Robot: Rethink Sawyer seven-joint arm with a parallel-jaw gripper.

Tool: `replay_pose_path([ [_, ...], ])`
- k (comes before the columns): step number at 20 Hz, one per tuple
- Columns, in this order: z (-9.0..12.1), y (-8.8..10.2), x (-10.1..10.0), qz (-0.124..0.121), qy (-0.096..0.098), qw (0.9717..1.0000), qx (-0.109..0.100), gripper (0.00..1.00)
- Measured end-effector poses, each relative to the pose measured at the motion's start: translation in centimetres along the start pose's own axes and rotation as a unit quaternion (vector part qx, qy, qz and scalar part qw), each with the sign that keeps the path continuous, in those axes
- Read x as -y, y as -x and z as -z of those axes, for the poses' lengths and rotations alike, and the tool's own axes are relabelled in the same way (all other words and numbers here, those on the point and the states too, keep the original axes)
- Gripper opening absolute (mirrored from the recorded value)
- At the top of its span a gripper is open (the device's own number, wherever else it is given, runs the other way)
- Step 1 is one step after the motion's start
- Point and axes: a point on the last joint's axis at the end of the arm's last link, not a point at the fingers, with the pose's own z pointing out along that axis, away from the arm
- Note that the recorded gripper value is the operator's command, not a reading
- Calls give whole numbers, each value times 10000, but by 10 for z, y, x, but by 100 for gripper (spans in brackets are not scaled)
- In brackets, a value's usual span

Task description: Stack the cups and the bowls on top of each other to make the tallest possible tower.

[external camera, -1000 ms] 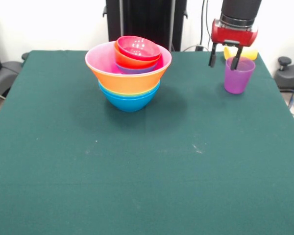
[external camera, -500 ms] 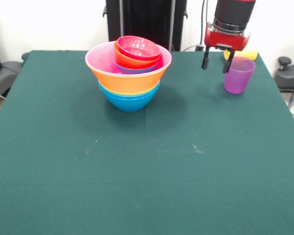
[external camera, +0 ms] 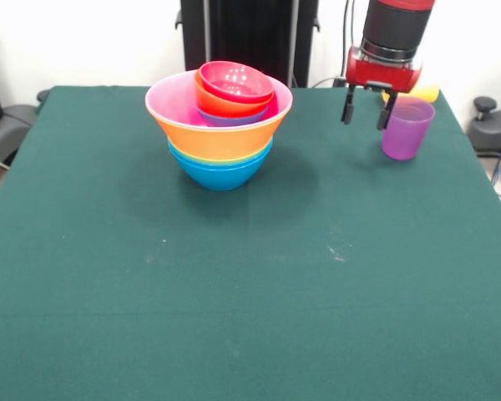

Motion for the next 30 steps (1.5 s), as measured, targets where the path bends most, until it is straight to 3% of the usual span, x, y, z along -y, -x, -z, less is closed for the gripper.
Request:
replay_pose_path([
  [8, 15, 12, -3, -34, 69, 9998, 170, 100],
  [17, 71, 46, -11, -203, 294, 9972, 651, 100],
  [23, 93, 53, -12, -283, 334, 9969, 652, 100],
  [30, 105, 56, -13, -285, 364, 9965, 696, 100],
])
